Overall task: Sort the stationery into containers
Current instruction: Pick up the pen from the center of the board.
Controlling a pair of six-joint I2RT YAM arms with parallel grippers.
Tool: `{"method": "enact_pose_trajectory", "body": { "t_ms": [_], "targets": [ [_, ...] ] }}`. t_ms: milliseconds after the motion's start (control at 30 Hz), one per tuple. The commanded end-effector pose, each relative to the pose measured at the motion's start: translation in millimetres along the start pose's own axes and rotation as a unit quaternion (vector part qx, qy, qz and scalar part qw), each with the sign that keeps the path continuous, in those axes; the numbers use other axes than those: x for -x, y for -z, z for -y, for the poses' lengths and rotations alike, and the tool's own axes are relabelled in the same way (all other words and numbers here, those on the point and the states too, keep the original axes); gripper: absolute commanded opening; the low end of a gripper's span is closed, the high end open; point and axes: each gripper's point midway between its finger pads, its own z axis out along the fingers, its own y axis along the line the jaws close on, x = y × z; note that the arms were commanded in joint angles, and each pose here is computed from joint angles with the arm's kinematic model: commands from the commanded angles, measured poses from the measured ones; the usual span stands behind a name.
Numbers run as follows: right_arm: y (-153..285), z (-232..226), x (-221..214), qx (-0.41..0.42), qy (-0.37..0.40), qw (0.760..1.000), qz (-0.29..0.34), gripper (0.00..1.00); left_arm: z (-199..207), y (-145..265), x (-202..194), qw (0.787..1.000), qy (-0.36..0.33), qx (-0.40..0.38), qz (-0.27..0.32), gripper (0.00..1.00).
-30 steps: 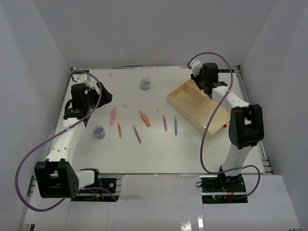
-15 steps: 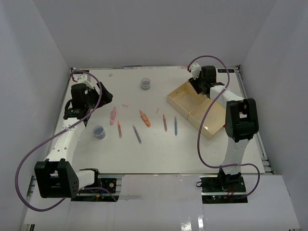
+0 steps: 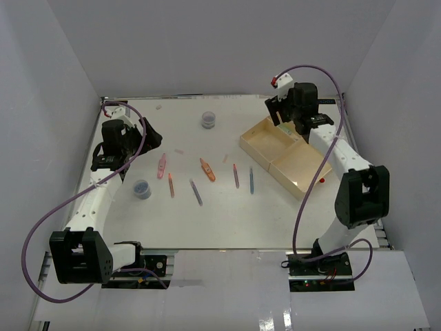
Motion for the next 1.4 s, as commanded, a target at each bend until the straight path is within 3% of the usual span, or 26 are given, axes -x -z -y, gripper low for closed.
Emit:
{"method": "enact_pose_trajectory", "body": {
  "t_ms": [0,267,567,767,1367],
  "targets": [
    [38,-64,39,0.065,-0.037,0.996,0.049,0.80,9,7,7,1.000,-0.002,-0.015,0.009,0.98],
    [68,-217,26,0.146,-0.046,0.988,0.007,0.80,10,11,11,1.000,-0.003,-0.016,0.016,0.98],
    [58,-319,-23,0.204,-0.075,0.975,-0.055,0.77,13,15,13,1.000,-0.003,-0.021,0.021,0.98],
    [43,-350,-47,0.213,-0.073,0.971,-0.085,0.76,12,14,12,1.000,-0.002,-0.021,0.019,0.98],
    [12,-367,-89,0.182,-0.066,0.974,-0.113,0.61,11,14,12,1.000,-0.001,-0.016,0.021,0.98]
  ]
}}
